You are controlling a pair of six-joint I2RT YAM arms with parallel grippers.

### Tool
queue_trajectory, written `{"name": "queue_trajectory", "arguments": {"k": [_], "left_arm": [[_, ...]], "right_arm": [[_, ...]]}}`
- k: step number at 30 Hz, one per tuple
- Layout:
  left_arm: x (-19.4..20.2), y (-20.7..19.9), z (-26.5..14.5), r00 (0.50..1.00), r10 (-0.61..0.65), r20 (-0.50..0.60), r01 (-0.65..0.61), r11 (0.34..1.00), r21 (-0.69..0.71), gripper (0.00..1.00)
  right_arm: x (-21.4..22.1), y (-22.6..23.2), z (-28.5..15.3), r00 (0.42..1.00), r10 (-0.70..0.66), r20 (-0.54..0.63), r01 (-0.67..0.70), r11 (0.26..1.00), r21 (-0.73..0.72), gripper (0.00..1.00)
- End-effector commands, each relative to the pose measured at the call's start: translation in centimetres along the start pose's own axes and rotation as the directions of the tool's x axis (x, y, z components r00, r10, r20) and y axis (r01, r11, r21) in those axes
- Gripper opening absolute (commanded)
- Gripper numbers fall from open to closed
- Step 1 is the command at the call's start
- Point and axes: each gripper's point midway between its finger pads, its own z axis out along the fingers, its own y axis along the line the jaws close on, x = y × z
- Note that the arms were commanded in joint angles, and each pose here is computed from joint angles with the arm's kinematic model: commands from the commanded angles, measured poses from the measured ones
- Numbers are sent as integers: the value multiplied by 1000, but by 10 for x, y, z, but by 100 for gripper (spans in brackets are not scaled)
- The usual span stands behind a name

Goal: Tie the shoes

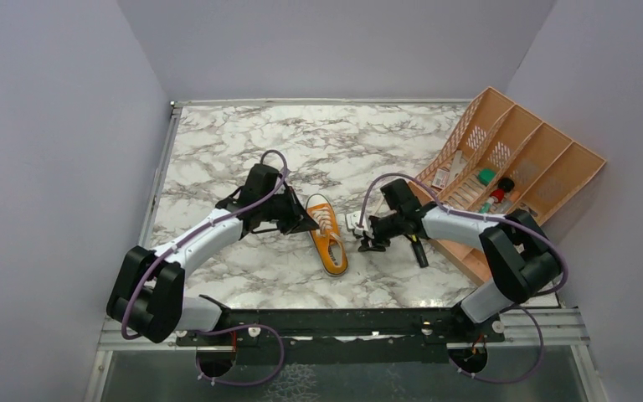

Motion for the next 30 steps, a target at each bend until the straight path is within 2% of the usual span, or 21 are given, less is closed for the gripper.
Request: {"name": "queue_trajectory", "arguments": {"k": [1,4,8,10,15,19,20,22,23,24,26,29,30], "left_arm": [[4,-4,1,999,19,-46,-18,1000,11,0],[4,-5,2,998,19,-51,-18,1000,14,0],[4,-6,2,998,27,-52,-26,1000,17,0],[3,-6,2,998,43,-46,-42,999,20,0],[2,-2,4,996,80,-39,-79,997,21,1],[6,2,4,995,90,-39,-89,996,29,4],[7,2,3,994,99,-35,-98,995,35,4],[8,6,1,994,111,-24,-110,993,30,6],[9,8,1,994,109,-21,-109,994,23,6],[10,11,2,994,104,-20,-103,994,17,6],[12,13,3,995,91,-28,-91,996,13,6],[12,11,3,996,78,-34,-78,997,16,6],[11,9,2,997,75,-33,-74,997,18,6]], "right_arm": [[2,-18,17,996,-85,3,85,994,63,42],[5,-27,19,997,-79,-21,81,991,104,34],[-4,-33,7,997,-62,-35,67,987,149,7],[-16,-32,-5,1000,-6,-15,9,986,166,1],[-55,-27,-33,966,242,95,-257,943,213,1],[-91,-14,-37,865,443,234,-474,875,97,1],[-97,-12,-36,839,486,244,-513,856,60,1],[-100,-11,-35,824,515,236,-536,844,28,1],[-93,-15,-33,825,521,220,-545,836,62,2],[-80,-20,-33,840,508,192,-534,836,124,8],[-57,-29,-37,893,430,135,-451,858,246,31],[-35,-33,-38,968,250,35,-249,919,306,67],[-26,-35,-37,978,210,-9,-197,930,310,72]]}}
